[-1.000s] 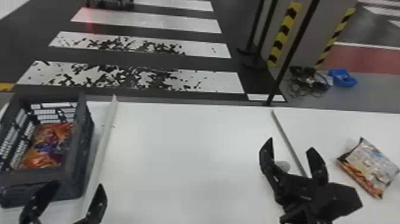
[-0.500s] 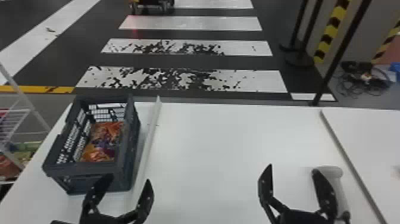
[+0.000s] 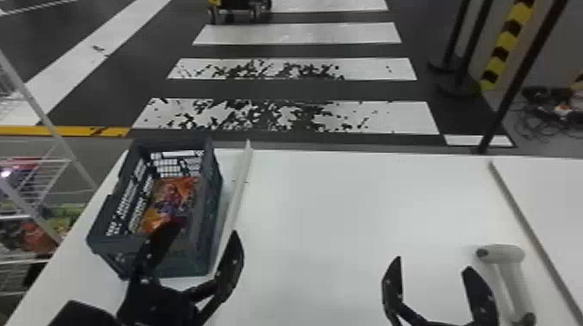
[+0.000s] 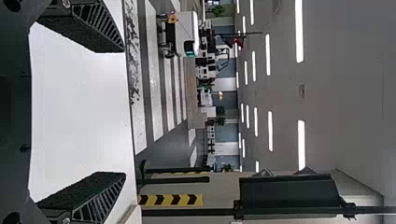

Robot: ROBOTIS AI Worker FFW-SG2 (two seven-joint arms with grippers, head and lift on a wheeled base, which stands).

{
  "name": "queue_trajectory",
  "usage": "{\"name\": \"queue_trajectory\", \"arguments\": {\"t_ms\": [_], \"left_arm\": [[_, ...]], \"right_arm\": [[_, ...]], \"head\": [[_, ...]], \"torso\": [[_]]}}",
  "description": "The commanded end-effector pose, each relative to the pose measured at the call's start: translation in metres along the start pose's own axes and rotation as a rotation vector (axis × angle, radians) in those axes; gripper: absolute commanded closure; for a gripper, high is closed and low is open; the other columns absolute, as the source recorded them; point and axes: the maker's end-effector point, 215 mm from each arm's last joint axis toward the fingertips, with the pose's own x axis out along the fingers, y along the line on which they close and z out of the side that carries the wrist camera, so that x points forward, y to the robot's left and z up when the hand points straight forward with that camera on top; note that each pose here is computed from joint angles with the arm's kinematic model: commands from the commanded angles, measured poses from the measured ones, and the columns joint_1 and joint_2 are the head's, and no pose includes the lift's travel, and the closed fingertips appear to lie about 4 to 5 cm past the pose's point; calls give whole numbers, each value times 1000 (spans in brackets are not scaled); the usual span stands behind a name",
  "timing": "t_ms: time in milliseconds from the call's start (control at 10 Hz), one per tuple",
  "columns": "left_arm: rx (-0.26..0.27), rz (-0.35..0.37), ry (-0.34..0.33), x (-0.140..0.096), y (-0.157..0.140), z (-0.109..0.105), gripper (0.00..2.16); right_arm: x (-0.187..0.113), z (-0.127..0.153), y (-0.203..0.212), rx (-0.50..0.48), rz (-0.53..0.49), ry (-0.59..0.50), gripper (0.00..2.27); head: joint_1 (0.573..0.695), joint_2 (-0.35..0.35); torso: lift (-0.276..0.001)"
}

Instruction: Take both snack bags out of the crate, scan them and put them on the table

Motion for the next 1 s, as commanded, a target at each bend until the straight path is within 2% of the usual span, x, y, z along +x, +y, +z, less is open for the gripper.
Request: {"name": "queue_trajectory", "arguments": {"t_ms": [0, 200, 300, 600, 800, 900], "left_arm": [[24, 9, 26, 5, 7, 18, 154], [73, 60, 82, 12, 36, 39, 151], [123, 106, 82, 15, 62, 57, 151], [112, 235, 87, 25, 135, 87, 140], [76, 272, 94, 38, 174, 103, 137], [84, 284, 192, 43, 190, 89, 137]], "right_arm": [[0, -3, -1, -8, 3, 10, 46], [-2, -8, 1, -14, 9, 26, 46], [-2, -9, 2, -16, 15, 30, 46], [-2, -15, 3, -21, 22, 49, 46], [-3, -21, 8, -27, 33, 68, 46], [-3, -25, 8, -31, 34, 79, 46]], "head": [[695, 72], [695, 82], [695, 105], [695, 189], [695, 262], [695, 276]], "torso": [[-93], [-93], [-93], [-93], [-93], [-93]]}}
